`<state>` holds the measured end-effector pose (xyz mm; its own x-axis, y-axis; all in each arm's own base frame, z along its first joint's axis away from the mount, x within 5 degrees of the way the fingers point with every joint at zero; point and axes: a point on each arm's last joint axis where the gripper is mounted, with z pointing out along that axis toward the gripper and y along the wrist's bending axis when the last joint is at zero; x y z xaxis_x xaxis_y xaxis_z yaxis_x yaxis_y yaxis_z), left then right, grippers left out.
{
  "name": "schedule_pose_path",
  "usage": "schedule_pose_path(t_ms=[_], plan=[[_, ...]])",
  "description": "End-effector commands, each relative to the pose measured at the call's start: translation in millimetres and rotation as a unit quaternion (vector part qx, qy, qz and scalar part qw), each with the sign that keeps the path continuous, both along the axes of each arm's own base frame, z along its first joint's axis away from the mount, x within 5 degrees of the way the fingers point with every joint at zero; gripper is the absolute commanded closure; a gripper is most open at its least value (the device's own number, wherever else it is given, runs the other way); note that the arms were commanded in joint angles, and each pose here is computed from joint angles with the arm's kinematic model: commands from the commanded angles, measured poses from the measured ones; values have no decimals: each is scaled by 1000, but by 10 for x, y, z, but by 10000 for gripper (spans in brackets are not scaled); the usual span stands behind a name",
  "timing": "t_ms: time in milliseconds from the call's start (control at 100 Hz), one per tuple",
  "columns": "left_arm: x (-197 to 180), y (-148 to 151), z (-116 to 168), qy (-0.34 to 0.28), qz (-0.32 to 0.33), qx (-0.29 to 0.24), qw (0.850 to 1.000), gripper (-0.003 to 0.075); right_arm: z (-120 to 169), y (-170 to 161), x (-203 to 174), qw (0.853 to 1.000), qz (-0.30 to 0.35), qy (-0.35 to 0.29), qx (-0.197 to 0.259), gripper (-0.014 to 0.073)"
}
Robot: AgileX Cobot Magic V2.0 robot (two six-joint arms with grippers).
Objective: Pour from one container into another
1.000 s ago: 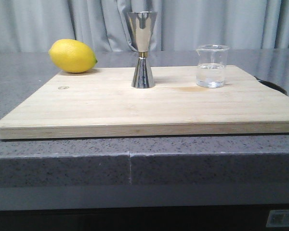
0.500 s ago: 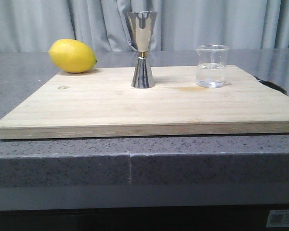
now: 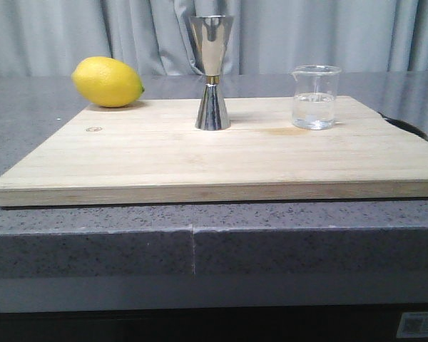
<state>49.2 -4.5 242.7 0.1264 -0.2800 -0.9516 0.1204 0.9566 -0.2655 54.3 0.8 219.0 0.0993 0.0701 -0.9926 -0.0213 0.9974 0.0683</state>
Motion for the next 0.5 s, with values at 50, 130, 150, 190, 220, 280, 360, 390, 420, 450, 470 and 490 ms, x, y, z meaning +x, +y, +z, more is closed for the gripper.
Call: schedule_pose_path(t_ms=[50, 130, 150, 190, 220, 280, 360, 390, 420, 450, 470, 490], plan=[[-59, -1, 636, -50, -3, 4, 999, 739, 457, -4, -78, 999, -3, -49, 3, 666], [14, -28, 951, -20, -11, 25, 999, 739, 681, -4, -63, 999, -3, -38, 3, 666], [50, -36, 1031, -9, -14, 29, 999, 739, 747, -4, -51, 999, -3, -33, 3, 666], [149, -54, 1155, 19, -20, 36, 999, 739, 895, -4, -21, 1000, -3, -25, 3, 666], [202, -70, 1295, 36, -27, 42, 998, 739, 984, -4, 10, 1000, -3, -12, 3, 666], [383, -103, 1500, 77, -38, 63, 994, 739, 1181, -4, 105, 1000, -3, 14, 2, 666], [594, -141, 1830, 106, -51, 87, 989, 739, 1509, -6, 219, 999, -5, 40, -3, 667], [676, -153, 1931, 111, -54, 87, 988, 739, 1607, -7, 294, 999, -6, 52, -5, 666], [793, -167, 2015, 119, -57, 86, 987, 739, 1710, -8, 344, 998, -7, 57, -7, 667], [872, -177, 2106, 118, -60, 83, 988, 739, 1842, -8, 385, 999, -8, 53, -8, 667], [934, -184, 2165, 116, -61, 80, 988, 739, 1909, -9, 425, 999, -8, 51, -9, 666], [992, -192, 2216, 115, -63, 77, 988, 739, 1944, -8, 472, 999, -8, 53, -9, 667]])
